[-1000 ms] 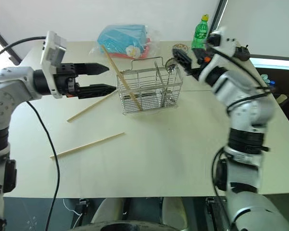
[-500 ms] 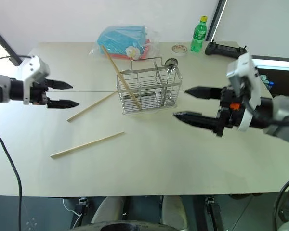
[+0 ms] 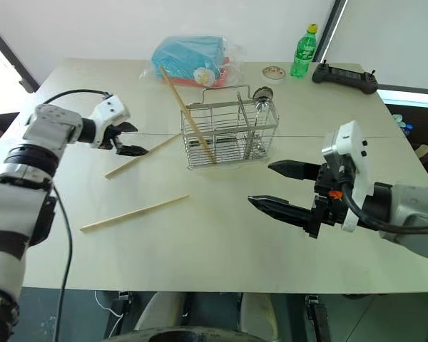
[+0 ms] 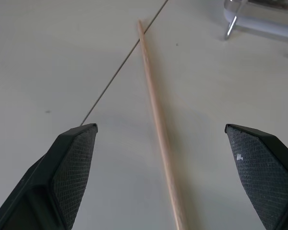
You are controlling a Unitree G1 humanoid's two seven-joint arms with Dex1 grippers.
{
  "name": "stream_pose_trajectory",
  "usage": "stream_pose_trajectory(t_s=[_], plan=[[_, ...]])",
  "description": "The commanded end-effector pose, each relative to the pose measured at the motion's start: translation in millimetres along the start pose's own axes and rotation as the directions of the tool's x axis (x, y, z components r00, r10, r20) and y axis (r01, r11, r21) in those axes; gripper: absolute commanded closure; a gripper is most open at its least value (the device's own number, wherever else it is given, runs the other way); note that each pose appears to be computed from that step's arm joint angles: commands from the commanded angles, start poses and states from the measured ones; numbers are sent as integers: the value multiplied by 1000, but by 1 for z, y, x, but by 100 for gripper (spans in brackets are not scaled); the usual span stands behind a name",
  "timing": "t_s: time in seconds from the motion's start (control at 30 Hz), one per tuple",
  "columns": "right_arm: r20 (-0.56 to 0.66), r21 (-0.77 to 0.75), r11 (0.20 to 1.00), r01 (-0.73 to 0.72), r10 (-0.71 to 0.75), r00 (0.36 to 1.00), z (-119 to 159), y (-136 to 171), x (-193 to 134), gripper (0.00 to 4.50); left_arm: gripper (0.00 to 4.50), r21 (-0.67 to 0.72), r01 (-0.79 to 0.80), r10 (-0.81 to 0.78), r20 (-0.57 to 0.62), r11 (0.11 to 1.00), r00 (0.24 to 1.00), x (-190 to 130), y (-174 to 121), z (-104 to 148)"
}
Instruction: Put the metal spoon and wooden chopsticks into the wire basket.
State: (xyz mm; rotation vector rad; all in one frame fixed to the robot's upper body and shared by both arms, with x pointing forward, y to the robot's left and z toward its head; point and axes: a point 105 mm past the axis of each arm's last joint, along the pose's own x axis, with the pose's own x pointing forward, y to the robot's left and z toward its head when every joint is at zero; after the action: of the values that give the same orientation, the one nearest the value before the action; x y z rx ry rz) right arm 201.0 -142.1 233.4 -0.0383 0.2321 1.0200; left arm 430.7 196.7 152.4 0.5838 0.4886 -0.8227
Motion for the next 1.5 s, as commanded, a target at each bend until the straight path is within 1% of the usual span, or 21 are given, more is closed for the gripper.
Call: stream_pose_trajectory(t_s=[0.03, 0.13, 0.33, 0.57, 0.67, 0.8, 0.9, 1.13, 1.2, 1.3, 1.4, 1.47, 1.5], plan=[[41, -36, 999, 15, -14, 999, 11, 7, -3, 6, 0, 5, -79, 79, 11, 997, 997, -6, 13, 9], [60, -18, 999, 43, -42, 997, 12, 8, -4, 6, 0, 8, -128, 128, -13, 992, 992, 6, 12, 7], [91, 17, 994, 106, -107, 990, 12, 9, -12, 6, 0, -79, -235, 236, -4, 969, 972, 28, 10, 10], [90, 38, 989, 143, -146, 985, 8, 9, -16, 6, 0, -112, -163, 160, -35, 980, 987, 40, -5, 5], [89, 46, 987, 152, -155, 984, 7, 9, -17, 0, 82, -126, -132, 125, -61, 983, 990, 41, -9, -1], [101, 56, 985, 163, -168, 981, 9, 6, -19, 0, 293, -139, -144, 134, -79, 980, 988, 39, -8, -6], [106, 59, 985, 165, -170, 980, 11, 5, -19, 0, 442, -156, -154, 143, -76, 976, 987, 39, -7, -7], [112, 57, 985, 164, -169, 979, 12, 2, -17, 0, 442, -198, -182, 176, -45, 963, 983, 34, -1, -4], [112, 54, 985, 162, -167, 980, 12, 1, -16, 0, 442, -234, -215, 220, -7, 948, 975, 27, 8, 1], [105, 48, 988, 148, -152, 983, 11, 2, -15, 0, 442, -330, -262, 313, 112, 907, 943, 10, 27, 23], [85, 51, 989, 137, -141, 986, 7, 4, -15, 0, 442, -440, -270, 409, 262, 857, 874, -13, 47, 52], [77, 58, 990, 132, -136, 988, 3, 5, -16, 0, 442, -538, -236, 501, 420, 809, 757, -41, 64, 85], [78, 62, 989, 132, -137, 987, 1, 5, -16, 0, 442, -575, -204, 529, 479, 792, 701, -54, 70, 99]])
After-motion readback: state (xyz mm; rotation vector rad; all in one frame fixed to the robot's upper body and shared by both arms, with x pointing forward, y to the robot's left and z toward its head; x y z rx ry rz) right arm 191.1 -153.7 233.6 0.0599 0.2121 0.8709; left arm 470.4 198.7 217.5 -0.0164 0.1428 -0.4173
